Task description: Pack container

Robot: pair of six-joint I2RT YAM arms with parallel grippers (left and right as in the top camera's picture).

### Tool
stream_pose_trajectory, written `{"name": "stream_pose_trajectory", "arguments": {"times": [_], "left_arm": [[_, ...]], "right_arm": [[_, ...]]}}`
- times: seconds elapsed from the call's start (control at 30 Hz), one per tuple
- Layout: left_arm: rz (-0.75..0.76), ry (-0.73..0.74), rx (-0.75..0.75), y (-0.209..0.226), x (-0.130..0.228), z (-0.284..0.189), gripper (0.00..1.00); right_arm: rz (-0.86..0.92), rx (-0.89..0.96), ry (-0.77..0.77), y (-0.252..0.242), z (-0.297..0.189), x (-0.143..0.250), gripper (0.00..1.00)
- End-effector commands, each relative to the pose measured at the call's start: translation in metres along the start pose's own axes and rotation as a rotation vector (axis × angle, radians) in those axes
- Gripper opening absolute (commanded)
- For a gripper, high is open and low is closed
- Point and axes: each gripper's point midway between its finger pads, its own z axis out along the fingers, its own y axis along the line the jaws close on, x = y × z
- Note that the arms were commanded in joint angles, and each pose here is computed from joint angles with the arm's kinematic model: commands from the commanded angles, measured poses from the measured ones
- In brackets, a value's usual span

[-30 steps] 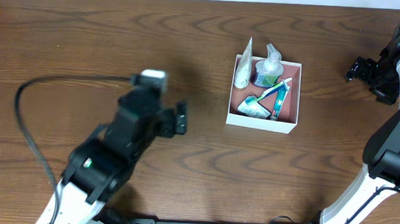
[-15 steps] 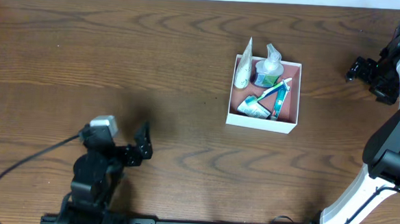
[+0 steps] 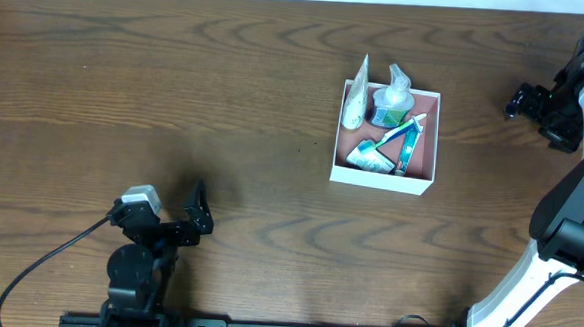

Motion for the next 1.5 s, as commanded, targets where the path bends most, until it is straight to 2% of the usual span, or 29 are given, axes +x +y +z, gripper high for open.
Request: {"name": "stream_pose_trajectory", "arguments": {"times": [0.0,0.3,0.6,1.47], "left_arm": [[0.023,-0.037,-0.004,0.005,0.002,0.001,0.98],[0.025,-0.058,-0.029,0.013,0.001,0.001,0.98],[0.115,-0.031,-0.061,0.021,0.008,0.002,0.98],[0.114,-0.029,-0.062,0.021,0.008,0.002,0.98]], "right_arm": [[0.015,0.01,-0.005,-0.005,-0.001,-0.001,0.99],[0.015,0.01,-0.005,-0.005,-0.001,-0.001,0.99],[0.016,0.01,-0.005,-0.005,-0.001,-0.001,0.99],[0.015,0.011,-0.005,-0.005,-0.001,-0.001,0.99]]}}
